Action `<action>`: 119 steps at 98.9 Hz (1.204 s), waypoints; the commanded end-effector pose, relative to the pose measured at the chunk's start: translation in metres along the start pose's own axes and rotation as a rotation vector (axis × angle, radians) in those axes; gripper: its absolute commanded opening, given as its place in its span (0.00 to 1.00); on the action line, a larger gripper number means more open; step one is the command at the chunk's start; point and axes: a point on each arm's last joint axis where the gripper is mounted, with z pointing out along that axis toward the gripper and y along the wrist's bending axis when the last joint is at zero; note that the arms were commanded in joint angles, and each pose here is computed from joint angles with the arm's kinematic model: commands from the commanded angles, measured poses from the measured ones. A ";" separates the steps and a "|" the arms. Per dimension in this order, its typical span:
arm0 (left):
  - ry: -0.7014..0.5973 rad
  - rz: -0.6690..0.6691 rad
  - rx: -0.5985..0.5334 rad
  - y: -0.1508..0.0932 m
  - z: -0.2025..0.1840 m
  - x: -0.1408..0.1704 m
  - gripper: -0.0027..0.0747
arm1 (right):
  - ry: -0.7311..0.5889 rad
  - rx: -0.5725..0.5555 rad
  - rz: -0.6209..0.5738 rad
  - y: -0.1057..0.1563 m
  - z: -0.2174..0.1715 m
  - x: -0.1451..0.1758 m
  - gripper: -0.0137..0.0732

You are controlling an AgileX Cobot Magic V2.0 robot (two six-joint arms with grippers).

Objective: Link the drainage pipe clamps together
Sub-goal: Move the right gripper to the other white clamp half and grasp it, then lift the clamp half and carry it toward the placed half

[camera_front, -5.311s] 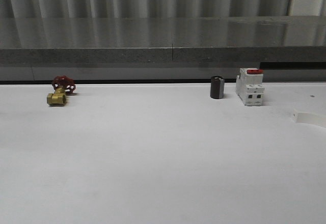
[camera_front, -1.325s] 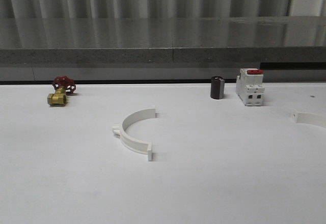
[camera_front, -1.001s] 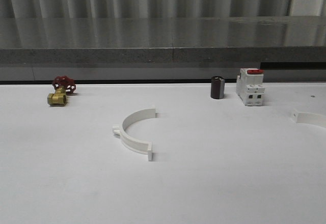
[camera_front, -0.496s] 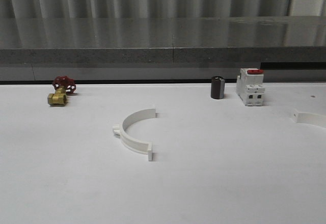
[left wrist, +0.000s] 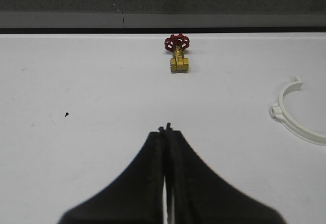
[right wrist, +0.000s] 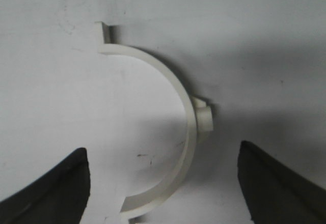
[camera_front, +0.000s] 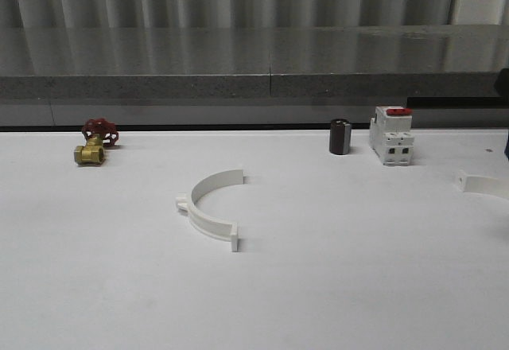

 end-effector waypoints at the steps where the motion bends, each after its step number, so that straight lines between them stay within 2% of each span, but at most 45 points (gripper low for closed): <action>1: -0.091 -0.011 -0.002 0.000 -0.003 -0.013 0.01 | -0.081 0.012 -0.023 -0.005 -0.007 -0.019 0.84; 53: -0.091 -0.011 -0.002 0.000 -0.003 -0.013 0.01 | 0.021 0.032 -0.047 -0.020 0.046 -0.022 0.84; 60: -0.091 -0.011 -0.002 0.000 -0.003 -0.013 0.01 | 0.023 0.032 -0.047 -0.020 0.047 -0.022 0.81; 69: -0.091 -0.011 -0.002 0.000 -0.003 -0.013 0.01 | 0.020 0.032 -0.047 -0.020 0.047 -0.022 0.70; 86: -0.091 -0.011 -0.002 0.000 -0.003 -0.013 0.01 | 0.039 0.031 -0.045 -0.020 0.047 -0.020 0.36; 93: -0.091 -0.011 -0.002 0.000 -0.003 -0.013 0.01 | 0.047 0.031 -0.045 -0.020 0.047 -0.020 0.25; 107: -0.091 -0.011 -0.002 0.000 -0.003 -0.013 0.01 | 0.065 0.030 -0.044 -0.020 0.046 -0.018 0.14; 119: -0.091 -0.011 -0.002 0.000 -0.003 -0.013 0.01 | 0.061 0.030 -0.044 -0.020 0.046 -0.018 0.12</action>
